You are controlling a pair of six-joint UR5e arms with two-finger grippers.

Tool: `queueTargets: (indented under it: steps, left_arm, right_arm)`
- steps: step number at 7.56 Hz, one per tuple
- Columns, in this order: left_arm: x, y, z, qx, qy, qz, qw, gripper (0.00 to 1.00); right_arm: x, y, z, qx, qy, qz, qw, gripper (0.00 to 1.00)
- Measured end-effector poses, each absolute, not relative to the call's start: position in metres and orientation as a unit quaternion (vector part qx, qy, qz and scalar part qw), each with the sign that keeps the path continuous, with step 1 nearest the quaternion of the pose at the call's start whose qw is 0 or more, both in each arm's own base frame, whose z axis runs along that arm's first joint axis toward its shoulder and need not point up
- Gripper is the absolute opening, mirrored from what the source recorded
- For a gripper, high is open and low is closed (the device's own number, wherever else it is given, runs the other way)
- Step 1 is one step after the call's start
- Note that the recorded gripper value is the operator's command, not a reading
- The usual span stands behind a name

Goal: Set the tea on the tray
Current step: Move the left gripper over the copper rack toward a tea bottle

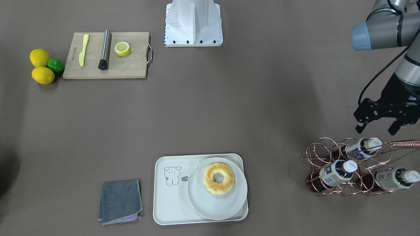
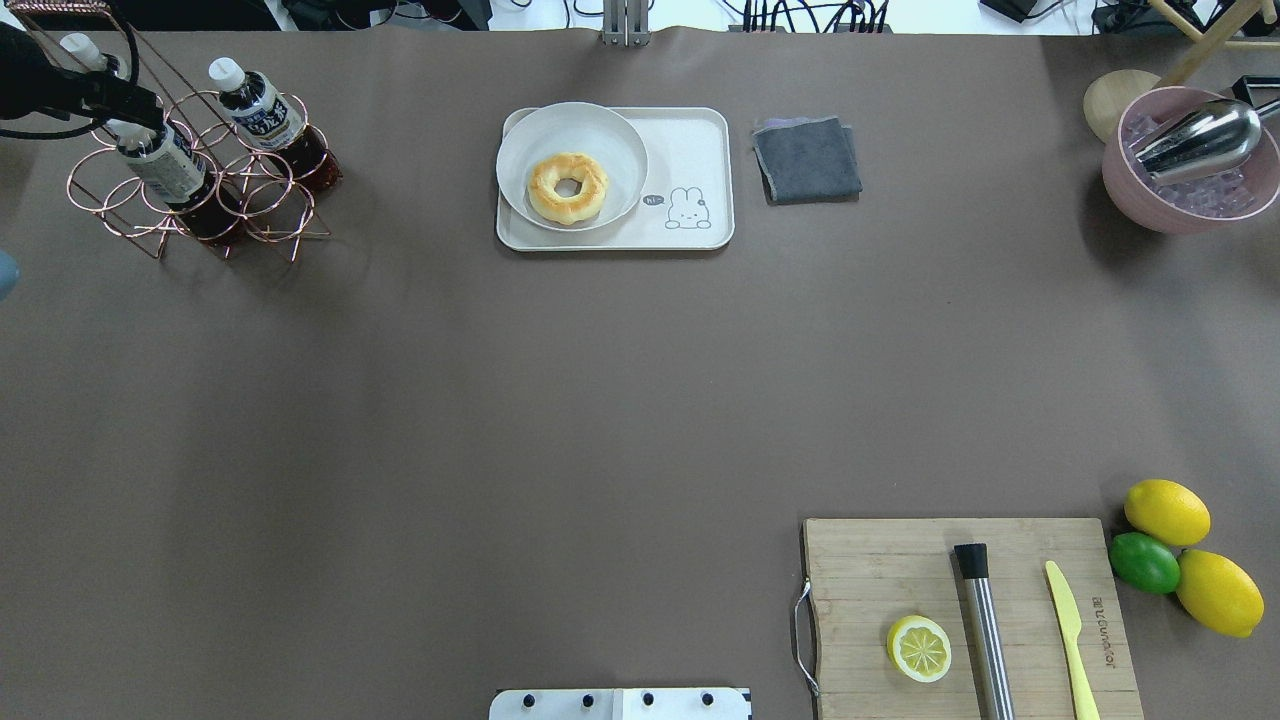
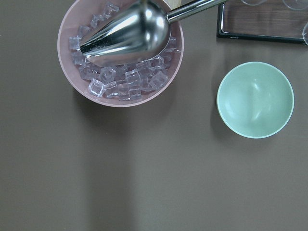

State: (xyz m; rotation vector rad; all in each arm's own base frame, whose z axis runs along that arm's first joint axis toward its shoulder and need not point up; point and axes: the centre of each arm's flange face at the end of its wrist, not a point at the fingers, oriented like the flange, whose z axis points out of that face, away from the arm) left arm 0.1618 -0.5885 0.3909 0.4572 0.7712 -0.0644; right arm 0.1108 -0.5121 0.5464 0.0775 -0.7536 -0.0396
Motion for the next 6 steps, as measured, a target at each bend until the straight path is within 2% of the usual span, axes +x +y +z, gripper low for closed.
queueTargets:
  steps: [2,3,6]
  left_arm:
    - [0.168,-0.595,0.398,0.219,0.367,-0.014,0.904,0.97]
    - [0.171,-0.602,0.4,0.219,0.364,-0.008,0.905,0.89]
    - [0.172,-0.611,0.406,0.219,0.359,0.001,0.908,0.89]
  right_arm:
    - [0.111,-0.512,0.547,0.037,-0.368,-0.019,0.929,1.0]
    - [0.111,-0.512,0.546,0.037,-0.368,-0.018,0.929,1.0]
    - [0.111,-0.514,0.543,0.039,-0.368,-0.017,0.929,1.0]
